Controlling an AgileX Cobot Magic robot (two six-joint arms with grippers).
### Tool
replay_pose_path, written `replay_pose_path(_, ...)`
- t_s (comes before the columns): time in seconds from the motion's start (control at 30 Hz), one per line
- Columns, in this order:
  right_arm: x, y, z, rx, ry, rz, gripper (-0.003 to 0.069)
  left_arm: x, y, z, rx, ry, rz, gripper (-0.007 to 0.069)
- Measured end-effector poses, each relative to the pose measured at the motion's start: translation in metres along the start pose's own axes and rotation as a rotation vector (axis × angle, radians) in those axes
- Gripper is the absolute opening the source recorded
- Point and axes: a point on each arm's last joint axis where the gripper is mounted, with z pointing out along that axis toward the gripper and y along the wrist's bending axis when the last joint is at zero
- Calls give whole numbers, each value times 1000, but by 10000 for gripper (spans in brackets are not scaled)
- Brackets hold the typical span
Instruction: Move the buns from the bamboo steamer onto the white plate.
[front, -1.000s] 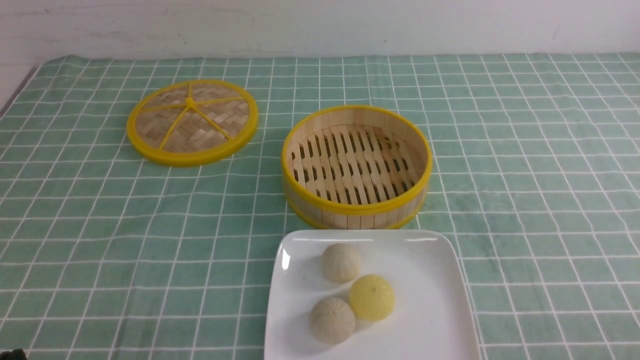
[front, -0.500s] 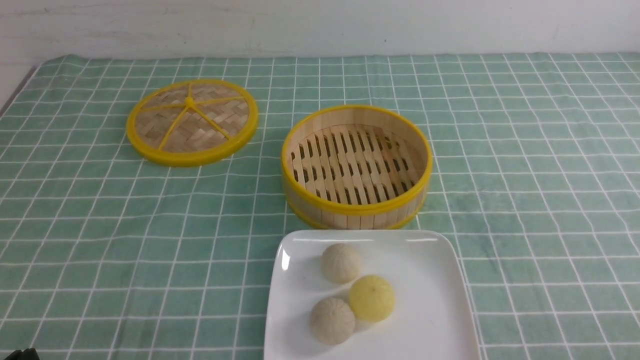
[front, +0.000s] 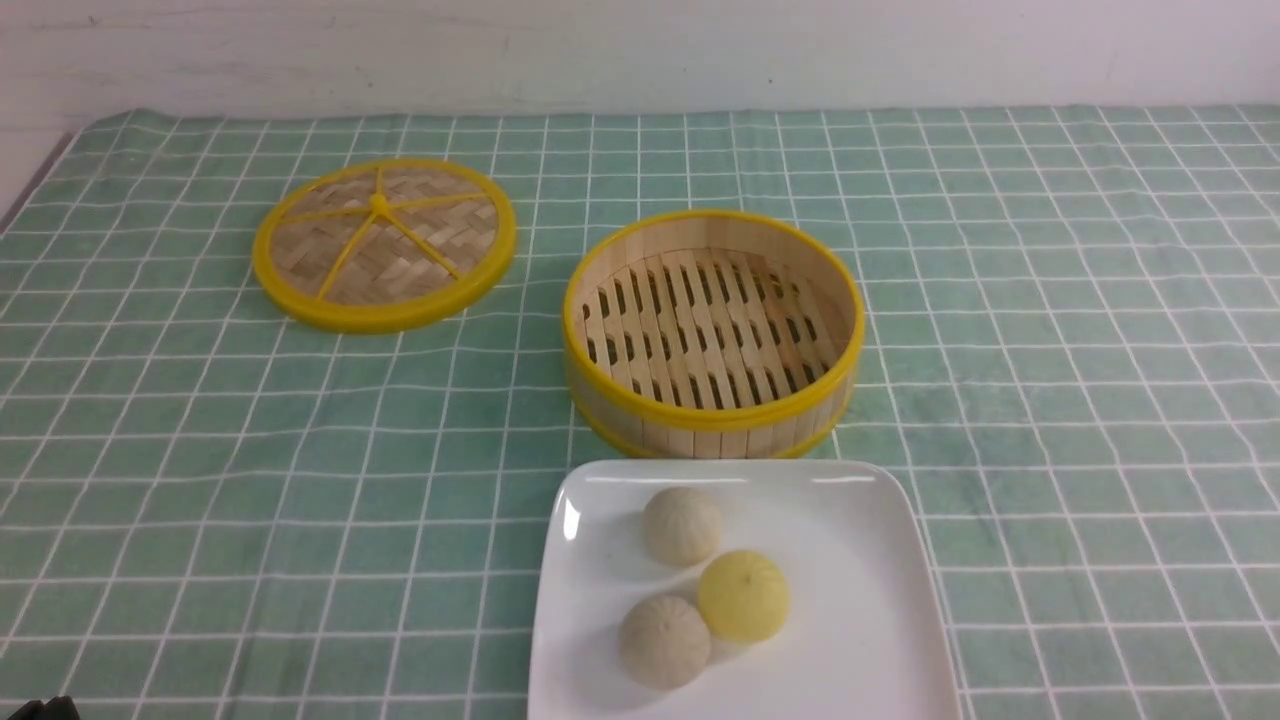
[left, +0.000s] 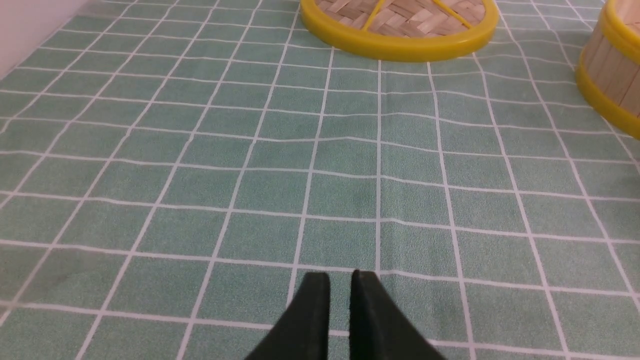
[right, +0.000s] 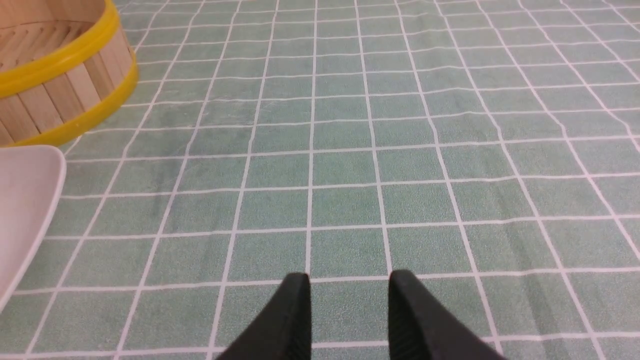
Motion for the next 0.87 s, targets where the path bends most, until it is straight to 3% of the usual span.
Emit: replay_pose_path(0.87,0,0,0,0,0,0,240,0,0,0,-1,0,2,127)
